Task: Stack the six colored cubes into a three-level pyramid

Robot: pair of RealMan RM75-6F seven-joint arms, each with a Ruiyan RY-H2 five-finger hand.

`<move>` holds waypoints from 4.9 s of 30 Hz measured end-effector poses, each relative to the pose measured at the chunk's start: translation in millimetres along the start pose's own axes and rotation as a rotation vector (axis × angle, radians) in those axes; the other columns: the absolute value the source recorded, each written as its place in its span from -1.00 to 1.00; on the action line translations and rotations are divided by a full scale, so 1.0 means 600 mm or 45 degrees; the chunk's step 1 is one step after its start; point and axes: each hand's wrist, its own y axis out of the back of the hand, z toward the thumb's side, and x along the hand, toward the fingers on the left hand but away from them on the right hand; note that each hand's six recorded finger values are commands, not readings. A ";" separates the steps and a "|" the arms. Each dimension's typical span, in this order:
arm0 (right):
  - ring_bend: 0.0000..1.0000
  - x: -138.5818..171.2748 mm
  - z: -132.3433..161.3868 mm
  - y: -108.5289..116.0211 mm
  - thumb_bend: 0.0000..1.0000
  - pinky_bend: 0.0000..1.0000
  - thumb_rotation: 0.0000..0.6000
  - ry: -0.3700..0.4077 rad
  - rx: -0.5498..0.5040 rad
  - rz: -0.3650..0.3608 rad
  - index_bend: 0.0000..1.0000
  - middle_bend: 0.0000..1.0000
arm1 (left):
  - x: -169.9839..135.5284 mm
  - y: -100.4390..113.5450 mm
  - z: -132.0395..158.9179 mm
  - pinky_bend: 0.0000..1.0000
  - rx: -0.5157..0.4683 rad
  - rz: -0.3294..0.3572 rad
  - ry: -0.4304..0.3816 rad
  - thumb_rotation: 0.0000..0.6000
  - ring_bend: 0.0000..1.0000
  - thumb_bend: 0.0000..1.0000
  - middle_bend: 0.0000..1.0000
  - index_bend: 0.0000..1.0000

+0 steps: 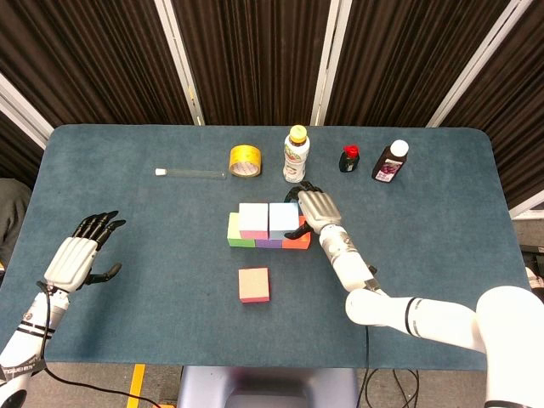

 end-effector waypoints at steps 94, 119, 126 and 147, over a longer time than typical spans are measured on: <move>-0.79 0.005 0.009 -0.018 -0.45 -0.67 1.00 -0.020 0.058 0.019 -0.38 -0.48 | -0.004 -0.021 -0.012 -0.83 -0.023 -0.058 0.026 1.00 -1.00 -0.38 -1.00 -0.79; -1.00 0.013 0.033 -0.013 -0.45 -0.93 1.00 0.018 0.058 -0.017 -1.00 -0.93 | -0.011 -0.022 -0.014 -0.83 -0.023 -0.062 0.029 1.00 -1.00 -0.38 -1.00 -0.81; -1.00 0.006 0.038 -0.020 -0.45 -0.93 1.00 0.009 0.059 -0.011 -1.00 -0.93 | -0.013 -0.023 -0.016 -0.83 -0.023 -0.069 0.034 1.00 -1.00 -0.38 -1.00 -0.81; -1.00 -0.003 0.051 -0.025 -0.45 -0.94 1.00 0.007 0.060 -0.032 -1.00 -0.93 | -0.015 -0.025 -0.021 -0.83 -0.026 -0.071 0.038 1.00 -1.00 -0.38 -1.00 -0.81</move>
